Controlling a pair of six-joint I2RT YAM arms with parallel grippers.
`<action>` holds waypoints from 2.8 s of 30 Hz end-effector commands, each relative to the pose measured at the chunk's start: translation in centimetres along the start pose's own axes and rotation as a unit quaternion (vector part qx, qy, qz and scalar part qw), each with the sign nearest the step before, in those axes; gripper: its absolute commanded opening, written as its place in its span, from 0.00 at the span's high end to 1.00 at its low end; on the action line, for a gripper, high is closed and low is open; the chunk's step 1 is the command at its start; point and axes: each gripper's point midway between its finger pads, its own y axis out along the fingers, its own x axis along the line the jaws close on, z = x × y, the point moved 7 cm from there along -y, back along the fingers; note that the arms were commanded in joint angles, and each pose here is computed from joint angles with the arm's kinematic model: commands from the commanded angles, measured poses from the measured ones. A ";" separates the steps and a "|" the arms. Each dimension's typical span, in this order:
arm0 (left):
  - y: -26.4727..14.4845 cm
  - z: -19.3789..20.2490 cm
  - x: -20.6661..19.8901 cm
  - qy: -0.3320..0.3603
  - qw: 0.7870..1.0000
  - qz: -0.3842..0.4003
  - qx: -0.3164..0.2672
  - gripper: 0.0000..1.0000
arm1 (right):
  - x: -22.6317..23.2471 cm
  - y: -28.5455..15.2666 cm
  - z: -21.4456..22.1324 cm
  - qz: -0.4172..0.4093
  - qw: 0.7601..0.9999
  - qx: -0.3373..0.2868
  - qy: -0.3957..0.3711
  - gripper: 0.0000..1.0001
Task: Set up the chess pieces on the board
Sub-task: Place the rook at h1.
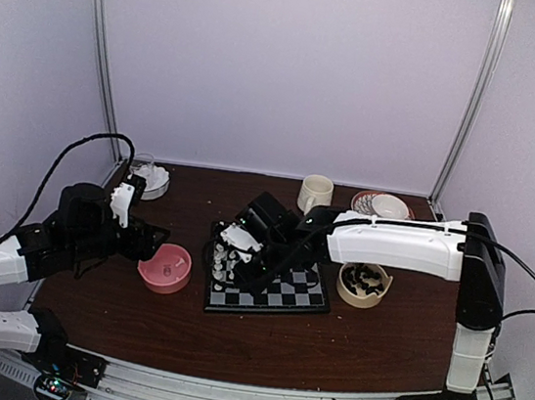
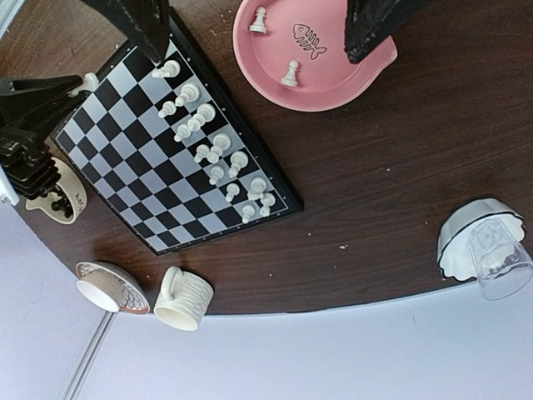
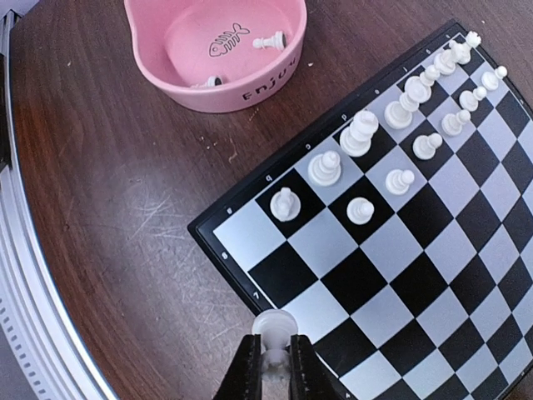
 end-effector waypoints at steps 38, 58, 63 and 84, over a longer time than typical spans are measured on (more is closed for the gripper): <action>-0.2 -1.4 0.0 -0.005 1.000 -0.017 -0.012 0.28 | 2.8 7.6 -1.6 0.009 0.999 0.039 -0.033 0.92; 0.0 -1.4 -0.1 -0.004 1.000 -0.014 -0.008 0.28 | 2.7 7.7 -1.6 0.019 0.998 0.040 -0.038 0.73; 0.1 -1.2 -0.1 -0.004 1.000 -0.014 -0.004 0.28 | 2.9 6.5 -2.0 0.016 0.999 0.031 -0.037 0.71; 6.8 3.8 0.2 0.011 0.975 -0.047 0.216 0.45 | 1.7 -3.9 -0.4 0.049 0.988 -0.148 -0.018 0.63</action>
